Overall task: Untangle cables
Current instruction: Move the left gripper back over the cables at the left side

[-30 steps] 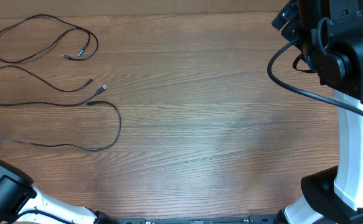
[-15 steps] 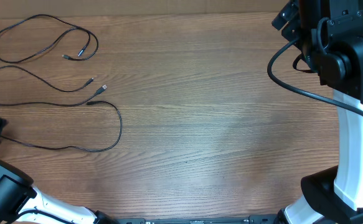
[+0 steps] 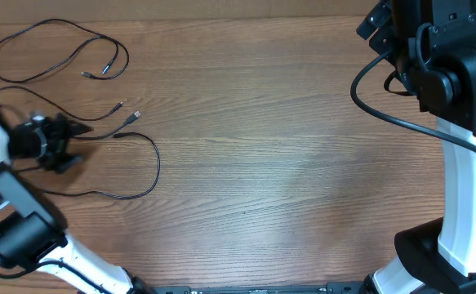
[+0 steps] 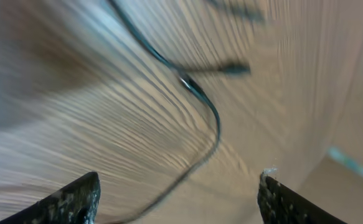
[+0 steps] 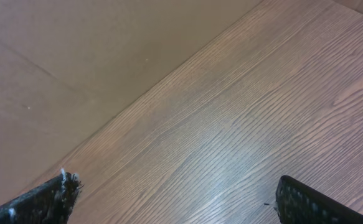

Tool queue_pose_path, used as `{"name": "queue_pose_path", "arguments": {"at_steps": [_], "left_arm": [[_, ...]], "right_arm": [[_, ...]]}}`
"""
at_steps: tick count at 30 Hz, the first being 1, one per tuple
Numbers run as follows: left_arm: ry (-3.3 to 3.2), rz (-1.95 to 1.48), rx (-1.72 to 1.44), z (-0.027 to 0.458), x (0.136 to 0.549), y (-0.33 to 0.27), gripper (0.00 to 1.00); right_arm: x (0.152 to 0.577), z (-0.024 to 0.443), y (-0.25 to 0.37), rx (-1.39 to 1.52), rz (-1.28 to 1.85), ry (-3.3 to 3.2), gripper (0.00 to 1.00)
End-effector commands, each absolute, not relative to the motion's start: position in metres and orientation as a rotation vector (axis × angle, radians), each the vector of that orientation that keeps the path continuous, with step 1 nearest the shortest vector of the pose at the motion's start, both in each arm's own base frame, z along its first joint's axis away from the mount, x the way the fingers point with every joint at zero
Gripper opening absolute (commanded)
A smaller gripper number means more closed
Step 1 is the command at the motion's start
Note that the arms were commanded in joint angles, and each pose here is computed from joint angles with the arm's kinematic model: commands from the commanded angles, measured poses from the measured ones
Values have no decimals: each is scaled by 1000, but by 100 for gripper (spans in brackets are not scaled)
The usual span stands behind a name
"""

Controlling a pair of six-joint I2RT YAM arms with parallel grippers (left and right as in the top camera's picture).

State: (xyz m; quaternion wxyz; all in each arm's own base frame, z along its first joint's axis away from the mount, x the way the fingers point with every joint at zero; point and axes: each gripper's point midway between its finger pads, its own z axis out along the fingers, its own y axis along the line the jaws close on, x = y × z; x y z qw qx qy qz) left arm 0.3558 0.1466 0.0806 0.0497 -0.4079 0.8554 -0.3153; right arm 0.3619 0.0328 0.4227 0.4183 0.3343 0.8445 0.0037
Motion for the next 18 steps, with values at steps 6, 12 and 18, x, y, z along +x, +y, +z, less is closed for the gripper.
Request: {"name": "queue_pose_path", "arguments": {"at_steps": [6,12,18], "left_arm": [[2751,-723,-1176,129,332,107,85],[2649,-564,-1181,177,299,97,91],[2572,-334,-1456,142,258,102,100]], "right_arm": [[362,423,30,833,-10,2116,100],[362,423,30,833,-10,2116,100],[362,423,30,833,-10,2116,100]]}}
